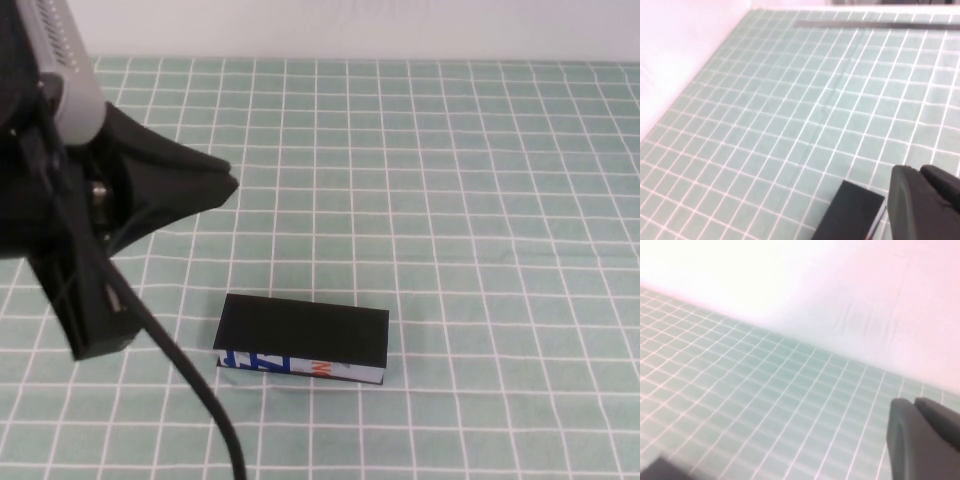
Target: Return glasses to glasses case
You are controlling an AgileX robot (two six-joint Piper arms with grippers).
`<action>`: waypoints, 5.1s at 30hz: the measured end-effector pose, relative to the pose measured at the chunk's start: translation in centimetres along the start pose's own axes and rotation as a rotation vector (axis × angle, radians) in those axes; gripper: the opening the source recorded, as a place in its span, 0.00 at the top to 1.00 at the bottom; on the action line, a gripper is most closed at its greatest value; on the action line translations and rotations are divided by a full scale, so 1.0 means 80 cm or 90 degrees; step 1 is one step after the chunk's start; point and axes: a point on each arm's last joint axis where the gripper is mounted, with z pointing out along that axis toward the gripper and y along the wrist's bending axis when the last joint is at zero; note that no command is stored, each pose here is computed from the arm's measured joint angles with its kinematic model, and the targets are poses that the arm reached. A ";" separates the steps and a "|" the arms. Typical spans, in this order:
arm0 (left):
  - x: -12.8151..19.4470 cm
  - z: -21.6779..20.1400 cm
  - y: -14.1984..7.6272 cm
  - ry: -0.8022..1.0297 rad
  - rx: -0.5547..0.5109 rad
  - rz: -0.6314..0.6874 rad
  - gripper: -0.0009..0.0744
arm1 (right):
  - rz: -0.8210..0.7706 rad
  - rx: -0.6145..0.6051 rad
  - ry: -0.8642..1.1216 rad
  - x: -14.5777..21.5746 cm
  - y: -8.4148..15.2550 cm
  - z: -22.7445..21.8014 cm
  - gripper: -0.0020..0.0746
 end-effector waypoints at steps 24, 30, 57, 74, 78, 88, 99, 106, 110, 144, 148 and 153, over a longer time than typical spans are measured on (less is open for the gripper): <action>0.102 -0.022 -0.039 0.051 -0.006 -0.234 0.99 | 0.117 -0.014 0.120 0.268 0.028 -0.030 0.99; 0.101 -0.046 -0.054 -0.005 -0.078 -0.221 0.99 | 0.121 -0.015 0.128 0.272 0.029 -0.030 0.99; 0.084 -0.074 -0.047 -0.129 -0.235 -0.199 0.99 | 0.123 -0.016 0.128 0.272 0.029 -0.030 0.99; 0.231 -0.054 -0.082 -0.126 -0.502 -0.367 0.99 | 0.123 -0.016 0.128 0.272 0.029 -0.030 0.99; 0.284 -0.038 -0.108 -0.109 -0.528 -0.354 0.99 | 0.123 -0.016 0.128 0.272 0.029 -0.030 0.99; 0.332 -0.023 -0.133 -0.007 -0.515 -0.369 0.99 | 0.123 -0.016 0.128 0.272 0.029 -0.030 0.99; 0.333 -0.023 -0.133 -0.008 -0.515 -0.377 0.99 | 0.123 -0.016 0.128 0.272 0.029 -0.030 0.99; 0.333 -0.023 -0.133 -0.008 -0.515 -0.377 0.99 | 0.123 -0.016 0.128 0.272 0.029 -0.030 0.99; 0.333 -0.023 -0.133 -0.008 -0.515 -0.377 0.99 | 0.123 -0.016 0.128 0.272 0.029 -0.030 0.99; 0.333 -0.023 -0.134 -0.008 -0.515 -0.377 0.99 | 0.155 0.216 0.011 0.342 0.010 -0.053 0.99; 0.333 -0.023 -0.134 -0.008 -0.515 -0.377 0.99 | 0.157 0.212 0.049 0.348 0.011 -0.054 0.99; 0.333 -0.023 -0.134 -0.008 -0.515 -0.377 0.99 | 0.156 0.212 0.054 0.349 0.011 -0.054 0.99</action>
